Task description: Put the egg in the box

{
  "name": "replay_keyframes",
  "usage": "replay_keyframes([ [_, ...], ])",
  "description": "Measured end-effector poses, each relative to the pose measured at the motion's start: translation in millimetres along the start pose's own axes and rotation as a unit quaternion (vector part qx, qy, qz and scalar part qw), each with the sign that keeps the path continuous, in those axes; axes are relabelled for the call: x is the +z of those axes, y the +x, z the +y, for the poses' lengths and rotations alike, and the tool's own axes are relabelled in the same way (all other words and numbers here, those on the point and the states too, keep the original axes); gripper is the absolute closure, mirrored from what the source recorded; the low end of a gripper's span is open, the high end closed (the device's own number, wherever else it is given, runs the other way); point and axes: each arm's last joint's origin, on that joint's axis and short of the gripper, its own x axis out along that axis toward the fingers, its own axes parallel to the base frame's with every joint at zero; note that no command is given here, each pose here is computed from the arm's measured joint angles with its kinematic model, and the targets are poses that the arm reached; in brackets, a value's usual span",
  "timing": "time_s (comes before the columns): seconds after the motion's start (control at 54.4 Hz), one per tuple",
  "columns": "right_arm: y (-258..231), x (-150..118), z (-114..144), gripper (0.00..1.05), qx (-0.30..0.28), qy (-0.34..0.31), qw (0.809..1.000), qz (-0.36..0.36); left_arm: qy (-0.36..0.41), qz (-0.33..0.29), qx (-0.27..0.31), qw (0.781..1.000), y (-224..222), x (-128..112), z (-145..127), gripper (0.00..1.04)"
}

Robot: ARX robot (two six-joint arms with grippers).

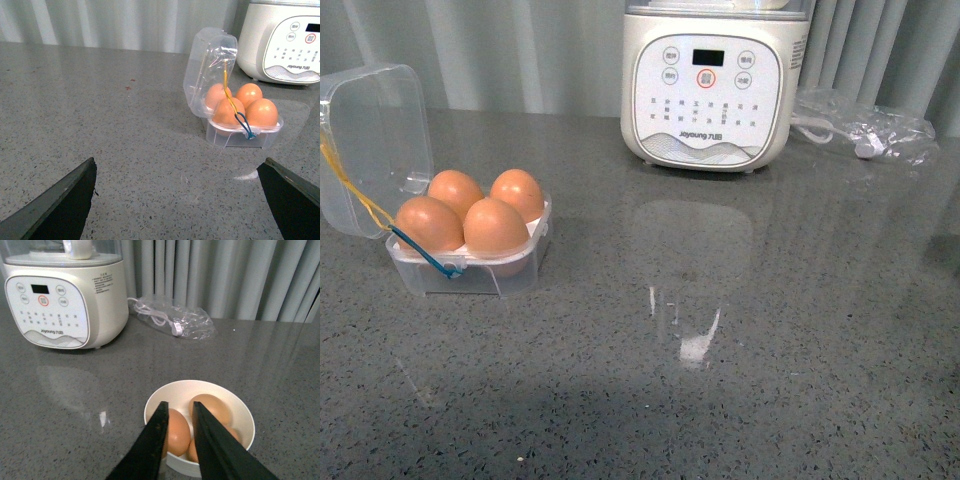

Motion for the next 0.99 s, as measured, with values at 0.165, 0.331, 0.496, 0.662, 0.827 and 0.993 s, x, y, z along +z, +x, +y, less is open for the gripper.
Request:
replay_keyframes([
  [0.165, -13.5, -12.9, 0.1, 1.01, 0.001, 0.000, 1.000, -0.002, 0.000, 0.000, 0.000, 1.000, 0.0, 0.0, 0.0, 0.07],
  [0.331, -22.9, -21.9, 0.2, 1.01, 0.001, 0.000, 1.000, -0.001, 0.000, 0.000, 0.000, 1.000, 0.0, 0.0, 0.0, 0.07],
  [0.496, -29.6, -26.7, 0.2, 1.01, 0.001, 0.000, 1.000, -0.001, 0.000, 0.000, 0.000, 1.000, 0.0, 0.0, 0.0, 0.07],
  [0.662, -35.8, -30.9, 0.3, 1.01, 0.001, 0.000, 1.000, -0.002, 0.000, 0.000, 0.000, 1.000, 0.0, 0.0, 0.0, 0.07],
  [0.827, -41.5, -38.9, 0.4, 1.01, 0.001, 0.000, 1.000, -0.007, 0.000, 0.000, 0.000, 1.000, 0.0, 0.0, 0.0, 0.07],
  [0.993, -44.7, -40.0, 0.4, 1.01, 0.001, 0.000, 1.000, -0.008, 0.000, 0.000, 0.000, 1.000, 0.0, 0.0, 0.0, 0.07],
])
